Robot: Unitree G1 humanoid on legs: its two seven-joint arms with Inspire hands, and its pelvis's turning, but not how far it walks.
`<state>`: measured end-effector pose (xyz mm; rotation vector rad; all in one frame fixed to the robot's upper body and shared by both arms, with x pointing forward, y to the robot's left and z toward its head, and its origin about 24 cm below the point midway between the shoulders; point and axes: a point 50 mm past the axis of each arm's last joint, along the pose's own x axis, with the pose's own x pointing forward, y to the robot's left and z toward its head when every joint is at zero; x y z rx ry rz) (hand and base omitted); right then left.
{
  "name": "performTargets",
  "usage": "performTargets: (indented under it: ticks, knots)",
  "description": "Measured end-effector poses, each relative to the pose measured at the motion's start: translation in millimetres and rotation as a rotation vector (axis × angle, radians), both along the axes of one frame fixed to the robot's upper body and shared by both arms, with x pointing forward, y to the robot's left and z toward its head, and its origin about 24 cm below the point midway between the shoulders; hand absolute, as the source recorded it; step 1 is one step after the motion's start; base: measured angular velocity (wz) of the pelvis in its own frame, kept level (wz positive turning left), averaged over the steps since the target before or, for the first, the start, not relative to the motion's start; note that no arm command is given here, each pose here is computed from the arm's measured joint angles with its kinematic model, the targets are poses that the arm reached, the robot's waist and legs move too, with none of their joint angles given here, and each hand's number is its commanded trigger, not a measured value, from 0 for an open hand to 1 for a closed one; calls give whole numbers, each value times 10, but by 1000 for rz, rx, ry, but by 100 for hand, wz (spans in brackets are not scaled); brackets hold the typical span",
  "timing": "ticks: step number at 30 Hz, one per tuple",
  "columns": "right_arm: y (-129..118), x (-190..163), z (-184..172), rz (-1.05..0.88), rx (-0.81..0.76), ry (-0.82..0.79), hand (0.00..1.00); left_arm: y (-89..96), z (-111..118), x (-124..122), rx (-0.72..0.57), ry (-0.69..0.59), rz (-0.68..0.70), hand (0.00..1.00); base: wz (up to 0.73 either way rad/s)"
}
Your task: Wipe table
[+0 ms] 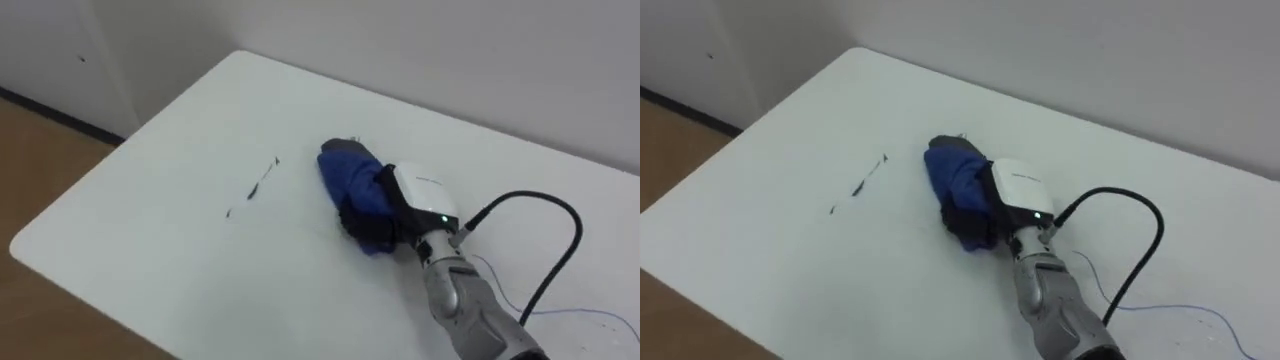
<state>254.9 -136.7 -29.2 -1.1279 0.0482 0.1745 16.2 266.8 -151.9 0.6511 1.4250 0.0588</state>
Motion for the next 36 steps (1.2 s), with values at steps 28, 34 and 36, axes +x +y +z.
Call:
performTargets:
  ticks: [28,34,36]
  knots:
    - [-306,-387,-103,-198,-95,-10,100,-36,18,104,115,-59,-24,0,-17]
    - [-316,-406,-138,-145,-101,9,100,-20,45,-107,107,-18,-7,0,23]
    - [-460,-537,-223,-192,-83,-7,100,22,58,-212,115,5,12,0,38]
